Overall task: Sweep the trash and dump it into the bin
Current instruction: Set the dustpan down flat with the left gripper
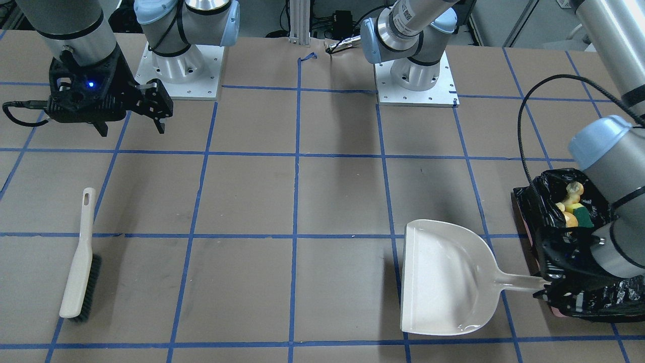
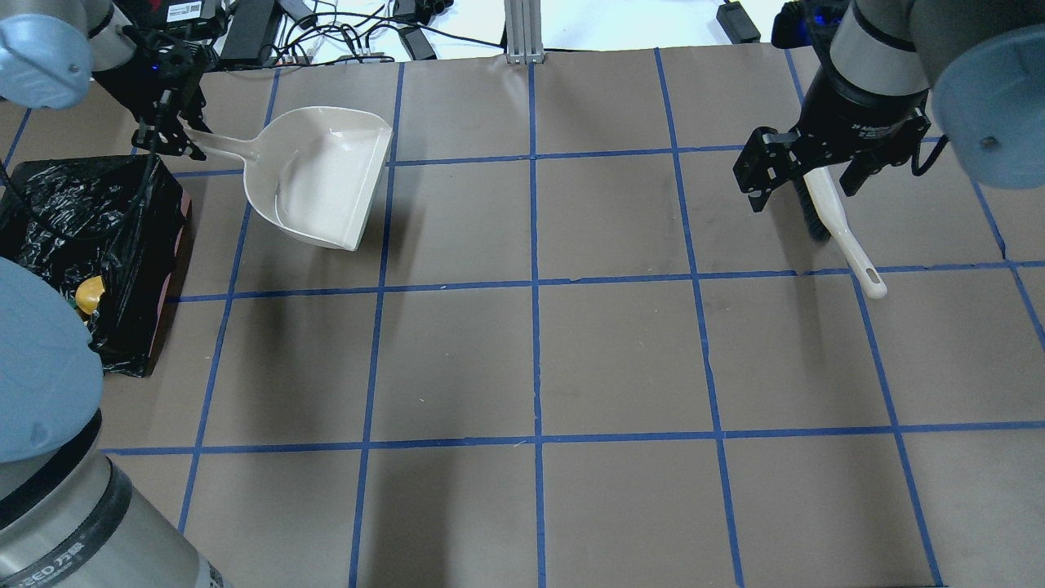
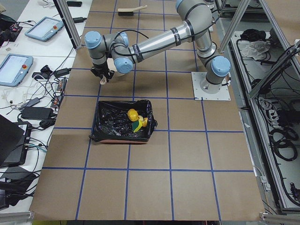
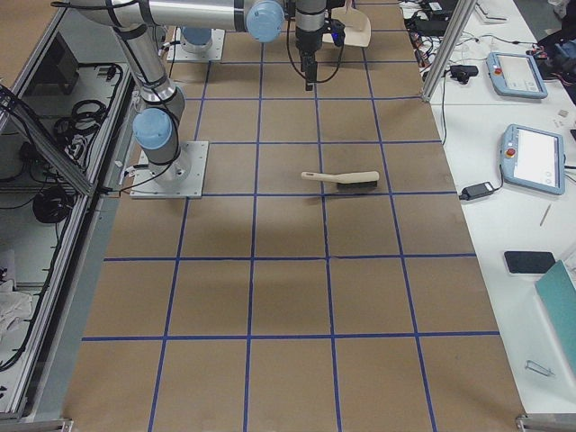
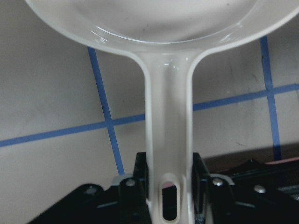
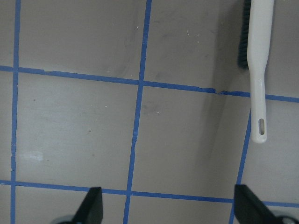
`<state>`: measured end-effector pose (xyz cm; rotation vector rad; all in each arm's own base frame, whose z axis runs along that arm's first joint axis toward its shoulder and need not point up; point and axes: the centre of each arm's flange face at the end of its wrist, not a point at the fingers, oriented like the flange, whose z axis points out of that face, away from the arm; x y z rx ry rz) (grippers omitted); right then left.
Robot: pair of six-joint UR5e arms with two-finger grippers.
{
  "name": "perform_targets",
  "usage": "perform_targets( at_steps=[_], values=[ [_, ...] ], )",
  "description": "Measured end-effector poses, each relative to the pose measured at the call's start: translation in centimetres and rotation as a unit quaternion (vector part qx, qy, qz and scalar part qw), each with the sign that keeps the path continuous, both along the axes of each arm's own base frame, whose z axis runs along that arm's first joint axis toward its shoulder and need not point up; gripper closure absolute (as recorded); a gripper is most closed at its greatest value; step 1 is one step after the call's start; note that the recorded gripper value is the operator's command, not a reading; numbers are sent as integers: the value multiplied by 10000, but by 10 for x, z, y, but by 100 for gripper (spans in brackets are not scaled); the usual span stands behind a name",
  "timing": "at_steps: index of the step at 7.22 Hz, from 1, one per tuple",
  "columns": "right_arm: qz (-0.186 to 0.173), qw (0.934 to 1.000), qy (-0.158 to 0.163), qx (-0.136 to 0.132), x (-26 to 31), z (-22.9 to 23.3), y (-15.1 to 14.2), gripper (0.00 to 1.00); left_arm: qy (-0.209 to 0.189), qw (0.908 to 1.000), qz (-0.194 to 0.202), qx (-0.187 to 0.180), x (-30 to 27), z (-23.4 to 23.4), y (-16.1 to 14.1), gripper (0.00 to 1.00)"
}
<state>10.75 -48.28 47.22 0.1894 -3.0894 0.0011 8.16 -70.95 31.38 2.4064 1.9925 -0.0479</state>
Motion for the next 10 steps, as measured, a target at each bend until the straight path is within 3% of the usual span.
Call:
perform_targets(
  at_steps=[4, 8, 10],
  values=[
    [-44, 9999, -8, 105, 0, -2, 2, 0, -93, 10000, 9, 5, -25, -46, 4, 100],
    [-63, 9999, -19, 109, 0, -1, 3, 0, -66, 9986, 522, 100, -46, -58, 4, 100],
    [-86, 9999, -18, 113, 0, -2, 4, 0, -92, 9983, 562, 101, -59, -57, 5, 80]
  ],
)
